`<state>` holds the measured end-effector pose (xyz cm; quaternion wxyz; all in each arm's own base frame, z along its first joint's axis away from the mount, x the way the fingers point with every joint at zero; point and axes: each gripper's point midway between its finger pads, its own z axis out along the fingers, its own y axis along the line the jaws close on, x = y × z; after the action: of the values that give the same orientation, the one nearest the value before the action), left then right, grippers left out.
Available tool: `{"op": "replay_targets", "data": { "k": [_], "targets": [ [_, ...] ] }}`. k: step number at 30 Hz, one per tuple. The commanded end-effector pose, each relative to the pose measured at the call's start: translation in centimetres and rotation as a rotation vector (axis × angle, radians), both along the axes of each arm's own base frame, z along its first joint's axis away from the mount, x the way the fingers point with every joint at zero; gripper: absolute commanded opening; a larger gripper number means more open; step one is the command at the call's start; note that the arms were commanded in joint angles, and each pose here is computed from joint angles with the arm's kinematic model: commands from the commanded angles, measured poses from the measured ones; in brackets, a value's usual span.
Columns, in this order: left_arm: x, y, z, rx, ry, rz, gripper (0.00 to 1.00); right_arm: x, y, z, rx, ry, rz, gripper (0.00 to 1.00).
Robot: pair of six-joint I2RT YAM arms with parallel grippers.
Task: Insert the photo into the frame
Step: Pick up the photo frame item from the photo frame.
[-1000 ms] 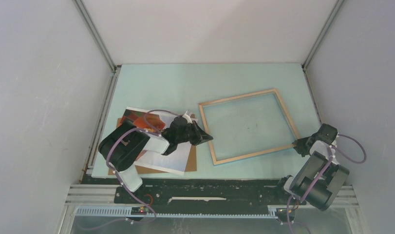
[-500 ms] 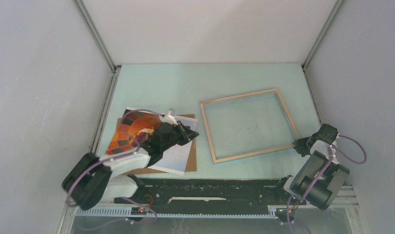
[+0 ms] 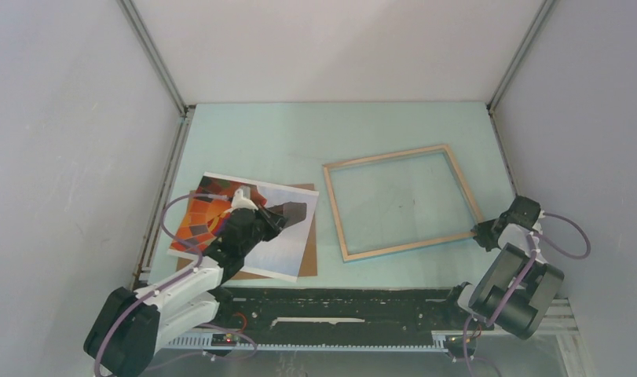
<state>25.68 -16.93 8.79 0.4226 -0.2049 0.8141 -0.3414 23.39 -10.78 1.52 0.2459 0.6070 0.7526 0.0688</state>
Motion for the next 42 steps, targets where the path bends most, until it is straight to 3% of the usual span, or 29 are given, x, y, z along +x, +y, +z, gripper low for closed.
{"op": "replay_targets", "data": {
  "k": [1,4,7,9,10,12,13,15,18,22,24,28,33,42],
  "targets": [
    [-1.1,-0.1,-1.6,0.009,0.044,-0.067,0.00,-1.2,1.6,-0.7,-0.029,0.078,0.109,0.19],
    [-1.8,0.2,-2.6,-0.010,0.083,-0.055,0.00,-0.6,1.9,0.6,-0.093,0.077,0.162,0.31],
    [-2.1,0.6,-3.1,-0.042,0.110,-0.022,0.00,0.1,2.5,2.3,-0.138,0.040,0.244,0.51],
    [-2.3,0.9,-3.3,-0.054,0.124,0.002,0.00,0.0,1.9,4.2,-0.217,0.040,0.245,0.59],
    [-2.3,1.0,-3.4,-0.055,0.128,0.011,0.00,-0.1,1.4,5.2,-0.260,0.038,0.238,0.67],
    [-2.3,1.0,-3.3,-0.054,0.125,0.010,0.00,0.0,0.7,7.6,-0.334,0.018,0.225,0.96],
    [-2.3,1.0,-3.3,-0.053,0.124,0.007,0.00,0.0,0.4,8.9,-0.367,0.011,0.218,0.99],
    [-2.4,0.8,-3.2,-0.056,0.123,-0.004,0.00,1.3,0.5,11.9,-0.424,-0.045,0.268,1.00],
    [-2.7,0.4,-3.1,-0.057,0.136,-0.035,0.00,5.6,5.0,14.5,-0.371,-0.177,0.558,1.00],
    [-3.1,0.3,-3.6,-0.071,0.173,-0.035,0.00,8.3,13.5,12.8,0.082,-0.283,0.879,0.87],
    [-3.4,0.4,-3.9,-0.089,0.202,-0.016,0.00,8.3,15.2,10.9,0.186,-0.239,0.911,0.81],
    [-3.6,0.6,-4.1,-0.139,0.234,0.031,0.00,7.5,16.8,8.1,0.195,-0.133,0.973,0.83],
    [-4.0,1.6,-5.1,-0.171,0.255,0.110,0.00,6.4,18.3,5.5,0.298,-0.104,1.022,0.81],
    [-3.9,4.8,-6.8,-0.089,0.243,0.222,0.00,5.8,19.8,3.2,0.381,-0.099,1.053,0.79]
  ]
}}
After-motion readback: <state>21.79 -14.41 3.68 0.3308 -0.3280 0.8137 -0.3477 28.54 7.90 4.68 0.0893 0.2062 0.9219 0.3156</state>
